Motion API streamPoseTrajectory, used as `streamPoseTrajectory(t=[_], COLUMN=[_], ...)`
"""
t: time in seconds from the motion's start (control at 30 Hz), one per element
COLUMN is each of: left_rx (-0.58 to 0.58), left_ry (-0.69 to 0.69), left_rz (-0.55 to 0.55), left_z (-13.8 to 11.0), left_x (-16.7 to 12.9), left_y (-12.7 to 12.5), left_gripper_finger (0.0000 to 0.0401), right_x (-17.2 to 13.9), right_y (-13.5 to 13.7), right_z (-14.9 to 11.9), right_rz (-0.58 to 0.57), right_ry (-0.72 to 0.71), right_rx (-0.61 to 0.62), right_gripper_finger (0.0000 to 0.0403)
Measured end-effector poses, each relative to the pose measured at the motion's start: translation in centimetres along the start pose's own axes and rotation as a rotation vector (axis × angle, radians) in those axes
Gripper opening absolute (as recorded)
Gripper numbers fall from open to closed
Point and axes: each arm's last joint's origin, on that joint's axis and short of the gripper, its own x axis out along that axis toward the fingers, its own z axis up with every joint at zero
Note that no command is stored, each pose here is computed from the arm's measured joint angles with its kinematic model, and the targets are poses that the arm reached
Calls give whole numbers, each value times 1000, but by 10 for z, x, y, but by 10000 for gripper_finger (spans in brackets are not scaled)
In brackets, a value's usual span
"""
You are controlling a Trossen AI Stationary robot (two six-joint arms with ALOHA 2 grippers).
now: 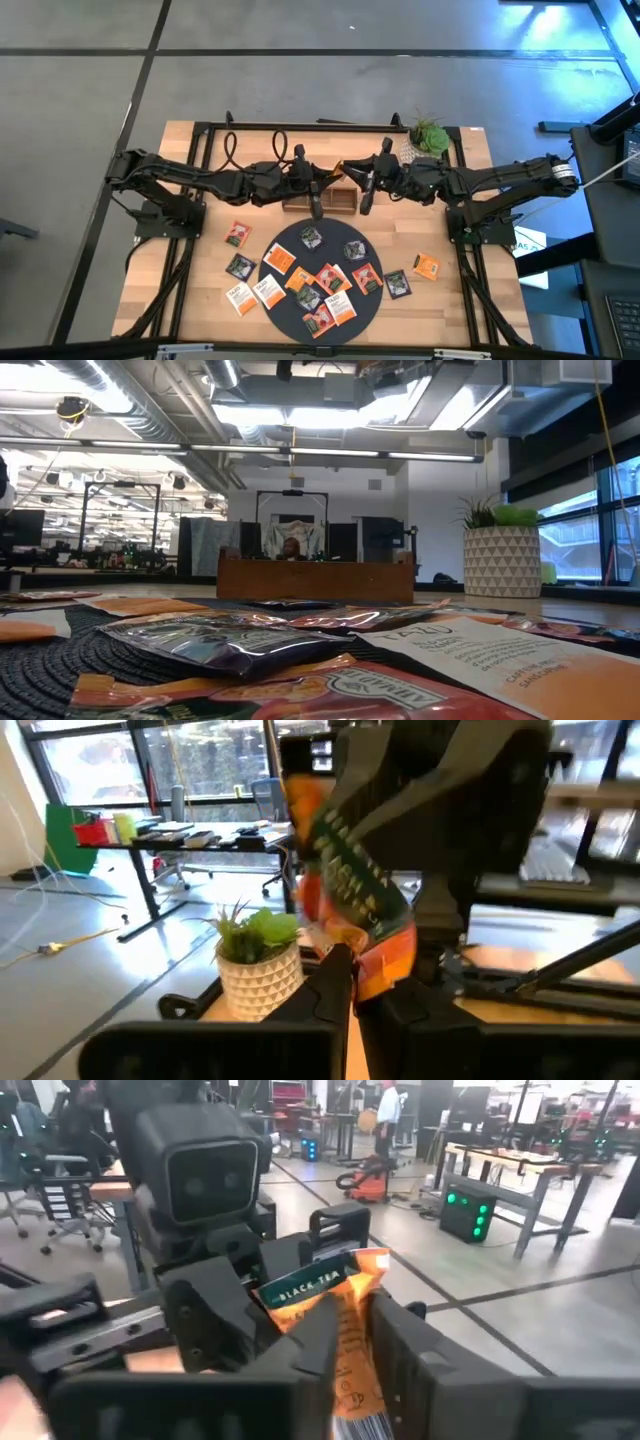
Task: Pick & Place Tea
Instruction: Put the orange tea bag into the right of the wooden organizer
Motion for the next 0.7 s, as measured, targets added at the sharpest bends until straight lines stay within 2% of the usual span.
streamPoseTrajectory(t=[0.13,0.33,0.5,0.6,0.7], left_rx=[128,446,795,995,1126], left_ry=[30,36,86,104,120], left_rz=[11,112,191,194,192], left_z=[-1,2,3,4,4], left_x=[-2,-4,-4,-4,-4], left_y=[2,3,5,5,6], left_gripper_finger=[6,7,6,5,7], right_x=[-17,-31,-25,-17,-8], right_y=[-8,-14,-8,-4,-1], right_z=[8,18,13,5,-3], right_rz=[1,32,121,110,91], right_ry=[11,-7,36,74,103], right_rx=[103,290,431,475,544], right_gripper_finger=[138,193,211,213,209])
